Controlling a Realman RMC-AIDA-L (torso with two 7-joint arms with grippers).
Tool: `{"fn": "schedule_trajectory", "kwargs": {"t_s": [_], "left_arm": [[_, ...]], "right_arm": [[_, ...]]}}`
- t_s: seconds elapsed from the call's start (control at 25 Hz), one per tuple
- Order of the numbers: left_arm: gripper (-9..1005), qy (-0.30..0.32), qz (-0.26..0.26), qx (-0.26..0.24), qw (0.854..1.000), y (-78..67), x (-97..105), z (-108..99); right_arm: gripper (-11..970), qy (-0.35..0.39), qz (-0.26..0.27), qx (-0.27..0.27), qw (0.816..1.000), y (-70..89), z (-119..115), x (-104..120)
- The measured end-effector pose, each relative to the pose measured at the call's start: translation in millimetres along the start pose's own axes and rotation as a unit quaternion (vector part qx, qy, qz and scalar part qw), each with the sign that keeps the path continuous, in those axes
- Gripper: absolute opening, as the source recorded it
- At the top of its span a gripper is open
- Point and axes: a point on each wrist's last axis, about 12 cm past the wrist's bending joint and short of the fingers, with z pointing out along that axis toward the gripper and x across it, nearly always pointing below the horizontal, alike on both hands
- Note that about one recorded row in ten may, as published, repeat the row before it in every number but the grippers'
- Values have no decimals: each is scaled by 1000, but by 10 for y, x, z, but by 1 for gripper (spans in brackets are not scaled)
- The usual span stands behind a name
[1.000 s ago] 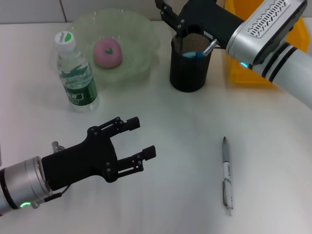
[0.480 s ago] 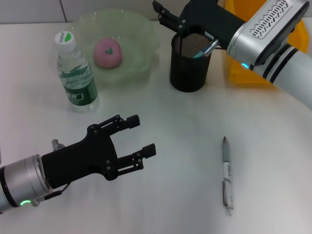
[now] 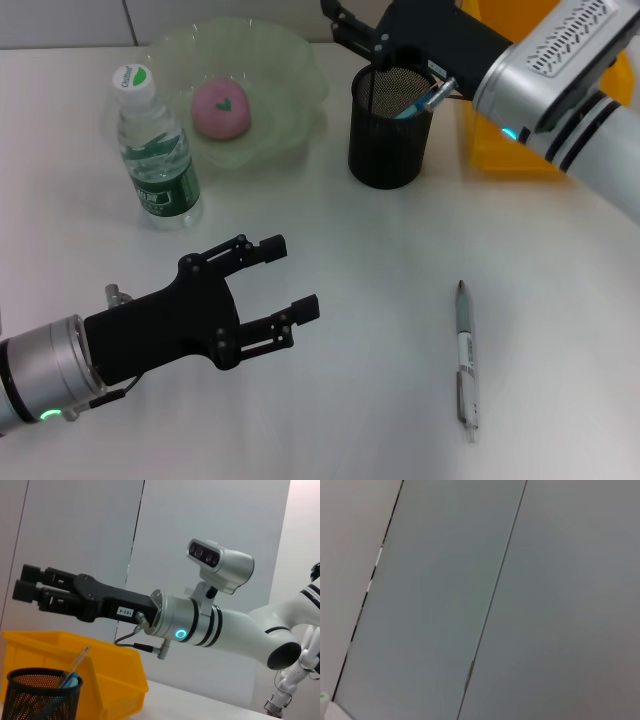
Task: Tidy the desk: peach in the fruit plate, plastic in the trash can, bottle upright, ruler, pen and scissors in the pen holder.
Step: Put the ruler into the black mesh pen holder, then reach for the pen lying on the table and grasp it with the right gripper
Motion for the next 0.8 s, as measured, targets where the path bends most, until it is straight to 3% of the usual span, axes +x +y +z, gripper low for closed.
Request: {"fn": "schedule_trajectory", "kwargs": {"t_s": [0.16,0.32,0.36,0.6,0.8], "left_arm": [[784,0,1,1,1000,4,-5,6],[785,1,4,3,1000,10,-14,9],[785,1,5,5,1000,13,-18,13],[785,11,17,24,999,20,-42,50],[785,14,21,28,999,25,-49,54]], "right_arm": [[784,-32,40,15,999,-28,-123,-17],[801,-69,158,23,985,-130,-375,-10],[805,-69,158,23,985,-130,-375,-10],[813,-101,253,-33,962,-242,-896,-38],[814,-97,285,-80,950,-246,-1208,-80]]}}
